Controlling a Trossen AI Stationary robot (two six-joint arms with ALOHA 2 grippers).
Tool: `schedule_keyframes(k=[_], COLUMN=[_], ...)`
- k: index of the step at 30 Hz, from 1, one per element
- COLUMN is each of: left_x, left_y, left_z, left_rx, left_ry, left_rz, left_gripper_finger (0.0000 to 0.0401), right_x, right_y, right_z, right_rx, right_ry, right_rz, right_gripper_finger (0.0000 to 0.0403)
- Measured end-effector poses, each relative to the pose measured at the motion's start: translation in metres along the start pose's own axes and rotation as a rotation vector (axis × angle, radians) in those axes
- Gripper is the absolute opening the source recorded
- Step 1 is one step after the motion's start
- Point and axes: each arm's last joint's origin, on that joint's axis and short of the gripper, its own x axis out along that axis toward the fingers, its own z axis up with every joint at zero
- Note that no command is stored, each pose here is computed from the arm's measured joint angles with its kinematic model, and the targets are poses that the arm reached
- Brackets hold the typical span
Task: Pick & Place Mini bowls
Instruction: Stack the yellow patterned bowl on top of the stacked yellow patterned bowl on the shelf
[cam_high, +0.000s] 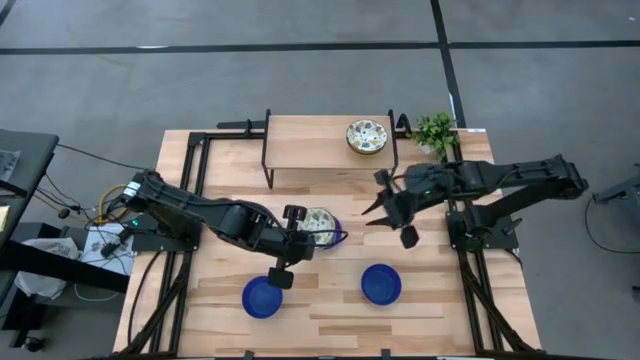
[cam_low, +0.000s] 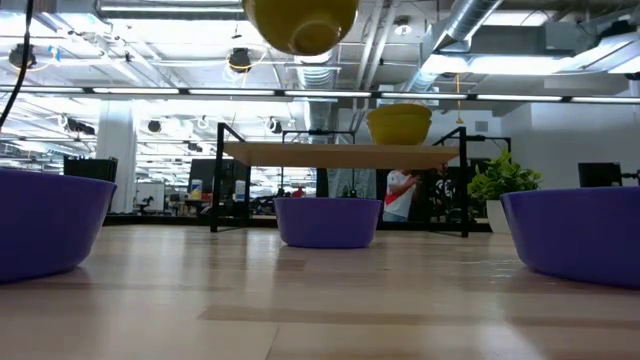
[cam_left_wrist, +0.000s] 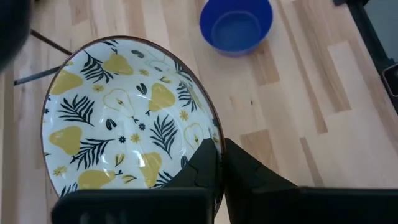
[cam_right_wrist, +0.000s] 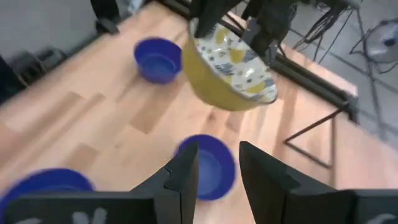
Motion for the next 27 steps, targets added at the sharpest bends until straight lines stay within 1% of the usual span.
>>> schedule_keyframes(k=[3,5,8,15,19,22,24,27], left_x=[-0.003,-0.005,-0.008,-0.009,-0.009,-0.009,-0.010,-0.010], left_y=[-0.007,-0.012,-0.019,-0.025,-0.025,-0.025,-0.026,-0.027], left_z=[-0.002,-0.004,-0.008,-0.013,-0.014,-0.014,-0.015,-0.015], left_rx=[0.026,0.074,0.146,0.181,0.187,0.219,0.246,0.274], left_ry=[0.014,0.030,0.068,0.108,0.119,0.124,0.122,0.121], left_rz=[-0.014,-0.028,-0.043,-0.046,-0.035,-0.036,-0.040,-0.044], left_gripper_finger=[0.0007,0.0007,0.0007,0.0007,0.0007,0.0007,0.0007,0.0007], right_x=[0.014,0.022,0.032,0.052,0.068,0.079,0.085,0.094], right_y=[-0.003,-0.006,-0.011,-0.015,-0.010,-0.006,-0.005,-0.003], right_z=[0.008,0.014,0.024,0.046,0.052,0.056,0.058,0.059], right_rx=[-0.103,-0.159,-0.212,-0.337,-0.423,-0.482,-0.500,-0.556], right_ry=[0.069,0.088,0.094,0.092,0.118,0.143,0.155,0.224], right_rz=[0.005,0.020,0.033,0.070,0.122,0.158,0.164,0.143], right_gripper_finger=[0.0107,0.0107,0.0107,0.0107,0.0107,0.0107,0.0107,0.0107])
